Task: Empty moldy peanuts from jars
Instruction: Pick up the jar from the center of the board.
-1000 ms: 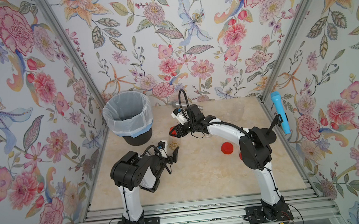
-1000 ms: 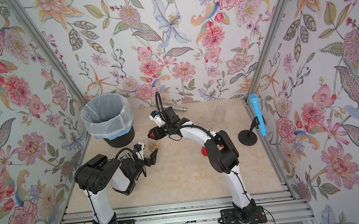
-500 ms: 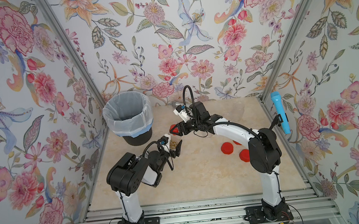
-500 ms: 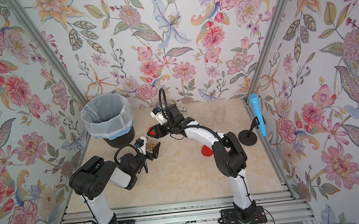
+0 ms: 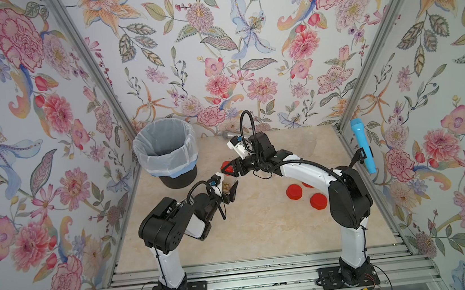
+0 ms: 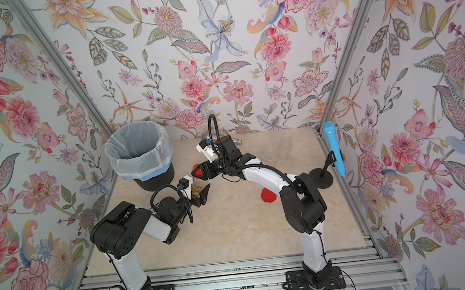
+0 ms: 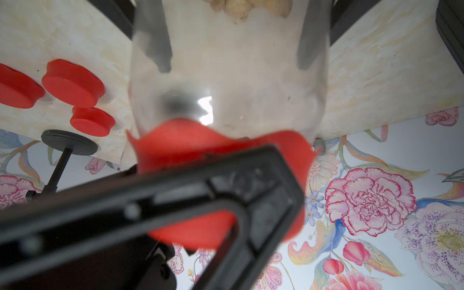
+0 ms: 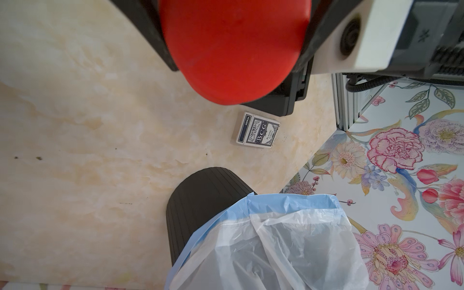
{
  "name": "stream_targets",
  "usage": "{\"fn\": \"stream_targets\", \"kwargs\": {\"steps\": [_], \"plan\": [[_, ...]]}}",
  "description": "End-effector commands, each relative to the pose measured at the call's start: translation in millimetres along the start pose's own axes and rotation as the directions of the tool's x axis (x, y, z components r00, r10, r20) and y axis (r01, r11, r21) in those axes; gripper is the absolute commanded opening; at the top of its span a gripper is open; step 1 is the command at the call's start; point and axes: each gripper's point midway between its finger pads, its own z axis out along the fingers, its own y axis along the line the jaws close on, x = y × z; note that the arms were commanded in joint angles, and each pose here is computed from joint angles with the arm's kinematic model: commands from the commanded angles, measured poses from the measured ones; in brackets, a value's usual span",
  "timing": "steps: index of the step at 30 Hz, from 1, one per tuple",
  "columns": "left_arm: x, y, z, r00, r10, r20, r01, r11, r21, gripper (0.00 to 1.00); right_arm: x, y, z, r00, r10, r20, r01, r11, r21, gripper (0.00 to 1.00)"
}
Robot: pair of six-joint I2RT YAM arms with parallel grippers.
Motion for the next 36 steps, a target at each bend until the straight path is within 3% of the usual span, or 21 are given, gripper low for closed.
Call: {"fn": "stream_targets", "kwargs": {"steps": [1, 6, 11, 14, 16, 19, 20, 26, 28, 31, 36], "plan": [[-5, -2, 1, 1.0, -0.011, 0.015, 0.01, 1.0, 0.013, 0.86, -18, 22, -13, 0.998, -0.032, 0.059, 0.034, 0.998, -0.046, 0.39], [-10, 0, 0, 1.0, 0.001, 0.025, -0.001, 1.0, -0.002, 0.82, -13, 21, -12, 0.998, -0.029, 0.05, 0.031, 0.998, -0.046, 0.39], [-10, 0, 0, 1.0, 0.009, 0.02, -0.009, 1.0, -0.006, 0.67, -14, 22, -15, 0.998, -0.026, 0.058, 0.029, 0.999, -0.044, 0.41], [-12, 1, -1, 0.999, 0.027, 0.018, -0.027, 1.0, -0.01, 0.57, -16, 27, -21, 0.998, -0.021, 0.064, 0.024, 0.999, -0.049, 0.5], [-15, 2, -4, 0.999, 0.042, 0.023, -0.041, 0.999, -0.02, 0.55, -22, 18, -33, 0.997, 0.006, 0.083, -0.003, 1.0, -0.028, 0.55], [-20, 2, -4, 0.998, 0.06, 0.018, -0.059, 0.998, -0.022, 0.51, -26, 19, -45, 0.994, 0.041, 0.097, -0.039, 0.999, -0.023, 0.79], [-22, 2, -4, 0.998, 0.066, 0.018, -0.065, 0.998, -0.02, 0.5, -28, 19, -50, 0.992, 0.064, 0.106, -0.062, 0.998, -0.019, 0.82], [-28, 4, 3, 0.988, 0.148, -0.033, -0.149, 0.987, -0.051, 0.46, -52, 23, -98, 0.954, 0.229, 0.191, -0.219, 0.973, -0.074, 0.91], [-31, 2, 6, 0.978, 0.2, -0.059, -0.204, 0.977, -0.069, 0.46, -54, 7, -113, 0.911, 0.362, 0.2, -0.357, 0.932, -0.061, 0.9], [-36, -5, 12, 0.925, 0.359, -0.128, -0.374, 0.919, -0.123, 0.45, -48, -4, -130, 0.846, 0.514, 0.142, -0.502, 0.857, -0.113, 0.85], [-51, -18, 17, 0.788, 0.579, -0.211, -0.615, 0.758, -0.215, 0.45, -29, -11, -140, 0.862, 0.506, 0.013, -0.506, 0.862, -0.009, 0.84]]}}
